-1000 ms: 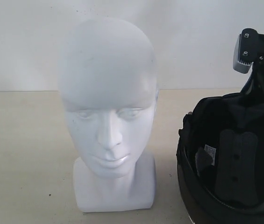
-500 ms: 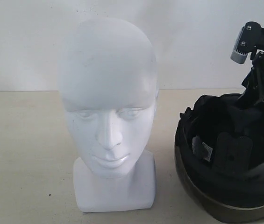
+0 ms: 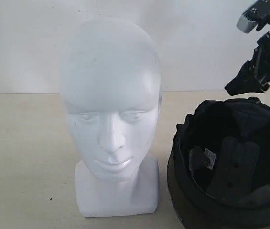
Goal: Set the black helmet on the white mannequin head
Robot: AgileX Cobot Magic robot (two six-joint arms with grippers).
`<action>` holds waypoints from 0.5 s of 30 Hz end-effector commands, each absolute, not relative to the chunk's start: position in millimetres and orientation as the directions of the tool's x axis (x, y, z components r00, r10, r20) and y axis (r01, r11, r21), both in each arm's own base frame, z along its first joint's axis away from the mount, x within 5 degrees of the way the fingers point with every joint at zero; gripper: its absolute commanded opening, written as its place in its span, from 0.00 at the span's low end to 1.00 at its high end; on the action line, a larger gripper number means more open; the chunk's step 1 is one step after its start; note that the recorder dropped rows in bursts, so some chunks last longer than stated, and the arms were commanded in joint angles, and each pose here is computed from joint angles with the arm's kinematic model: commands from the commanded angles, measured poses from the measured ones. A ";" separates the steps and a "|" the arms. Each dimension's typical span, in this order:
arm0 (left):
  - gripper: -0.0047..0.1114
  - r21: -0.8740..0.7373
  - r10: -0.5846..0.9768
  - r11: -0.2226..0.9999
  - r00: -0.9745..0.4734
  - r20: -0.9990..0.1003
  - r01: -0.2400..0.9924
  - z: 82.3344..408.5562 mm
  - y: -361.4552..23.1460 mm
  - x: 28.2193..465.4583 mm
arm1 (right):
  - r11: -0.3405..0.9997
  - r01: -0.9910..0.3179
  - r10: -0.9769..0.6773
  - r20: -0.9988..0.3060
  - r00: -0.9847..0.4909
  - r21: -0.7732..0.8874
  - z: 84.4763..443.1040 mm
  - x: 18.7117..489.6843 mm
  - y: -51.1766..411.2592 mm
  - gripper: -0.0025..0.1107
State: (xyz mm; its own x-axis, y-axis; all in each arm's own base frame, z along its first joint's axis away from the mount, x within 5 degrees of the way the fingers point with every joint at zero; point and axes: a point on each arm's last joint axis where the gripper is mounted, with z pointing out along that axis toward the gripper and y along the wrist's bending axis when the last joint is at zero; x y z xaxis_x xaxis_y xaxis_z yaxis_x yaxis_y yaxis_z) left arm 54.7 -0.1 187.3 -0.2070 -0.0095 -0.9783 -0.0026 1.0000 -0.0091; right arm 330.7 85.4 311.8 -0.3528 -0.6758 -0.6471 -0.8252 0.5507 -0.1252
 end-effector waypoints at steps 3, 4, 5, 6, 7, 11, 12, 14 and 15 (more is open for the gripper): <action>0.08 -0.010 -0.009 1.000 -0.208 -0.978 0.002 186.3 -0.4 54.5 | 0.447 -0.893 -0.666 -0.648 -0.369 0.049 317.2 303.5 123.9 0.49; 0.08 -0.010 -0.009 1.000 -0.208 -0.978 0.002 186.3 -0.4 54.5 | 0.422 -0.905 -0.676 -0.646 -0.353 0.053 317.0 299.9 131.2 0.46; 0.08 -0.010 -0.009 1.000 -0.208 -0.978 0.002 186.3 -0.4 54.5 | 0.409 -0.910 -0.680 -0.645 -0.349 0.060 316.9 297.2 136.5 0.43; 0.08 -0.010 -0.009 1.000 -0.208 -0.978 0.002 186.3 -0.4 54.5 | 0.404 -0.912 -0.684 -0.637 -0.356 0.076 316.5 293.9 142.1 0.41; 0.08 -0.010 -0.009 1.000 -0.208 -0.978 0.002 186.3 -0.4 54.5 | 0.404 -0.910 -0.690 -0.624 -0.368 0.090 315.6 290.9 146.3 0.40; 0.08 -0.010 -0.009 1.000 -0.208 -0.978 0.002 186.3 -0.4 54.5 | 0.479 -0.868 -0.736 -0.480 -0.478 0.131 307.3 282.4 145.0 0.33; 0.08 -0.010 -0.009 1.000 -0.208 -0.978 0.002 186.3 -0.4 54.5 | 0.512 -0.845 -0.732 -0.435 -0.525 0.158 305.6 280.0 142.4 0.29; 0.08 -0.010 -0.009 1.000 -0.208 -0.978 0.002 186.3 -0.4 54.5 | 0.556 -0.805 -0.719 -0.366 -0.591 0.208 303.7 275.1 139.4 0.15; 0.08 -0.010 -0.009 1.000 -0.208 -0.978 0.002 186.3 -0.4 54.5 | 0.562 -0.800 -0.714 -0.364 -0.597 0.211 303.7 275.1 139.4 0.07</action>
State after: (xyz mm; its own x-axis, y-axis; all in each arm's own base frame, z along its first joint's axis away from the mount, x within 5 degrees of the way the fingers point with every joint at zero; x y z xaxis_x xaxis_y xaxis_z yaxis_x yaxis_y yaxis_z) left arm 54.7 -0.1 187.3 -0.2070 -0.0095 -0.9783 -0.0026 1.0000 -0.0091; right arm 280.3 143.0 303.2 -0.5313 -0.7287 -0.4322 -0.8423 0.5088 0.1777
